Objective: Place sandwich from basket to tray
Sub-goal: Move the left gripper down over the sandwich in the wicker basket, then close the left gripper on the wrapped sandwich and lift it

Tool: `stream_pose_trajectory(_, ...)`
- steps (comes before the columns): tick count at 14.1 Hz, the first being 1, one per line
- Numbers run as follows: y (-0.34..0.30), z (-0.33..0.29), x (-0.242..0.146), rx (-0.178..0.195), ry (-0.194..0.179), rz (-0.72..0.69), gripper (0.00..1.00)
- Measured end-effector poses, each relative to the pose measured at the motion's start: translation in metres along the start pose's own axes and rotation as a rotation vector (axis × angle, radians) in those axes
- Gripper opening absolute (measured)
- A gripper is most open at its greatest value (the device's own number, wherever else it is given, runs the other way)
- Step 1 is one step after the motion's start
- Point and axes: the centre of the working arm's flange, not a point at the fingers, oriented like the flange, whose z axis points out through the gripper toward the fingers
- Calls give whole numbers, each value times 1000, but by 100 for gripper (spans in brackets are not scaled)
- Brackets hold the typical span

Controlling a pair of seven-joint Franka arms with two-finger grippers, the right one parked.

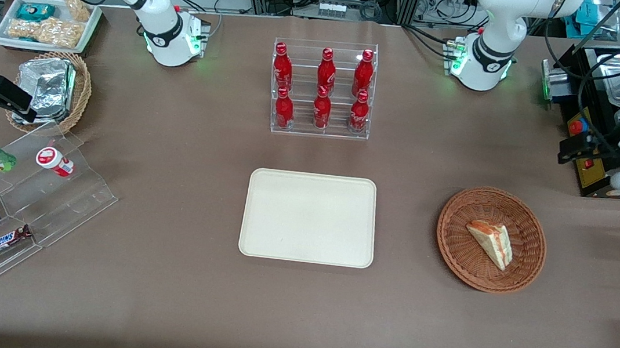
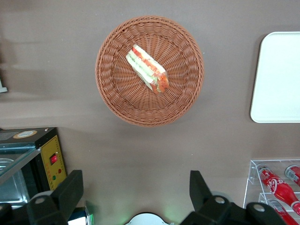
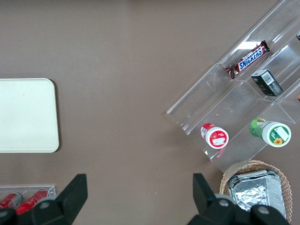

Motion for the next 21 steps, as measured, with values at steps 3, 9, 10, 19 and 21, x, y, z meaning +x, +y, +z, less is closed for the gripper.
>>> stream_pose_trajectory(3,-4,53,29,19,-32,-23,100)
stream_pose_trajectory(9,-1,192,63,53,58,-217,100)
stream_pose_trajectory(10,1,208,62,46,75,-263,100)
stream_pose_trajectory(19,14,275,89,-63,108,-741,100)
stream_pose_trajectory(21,15,297,95,-63,95,-767,100)
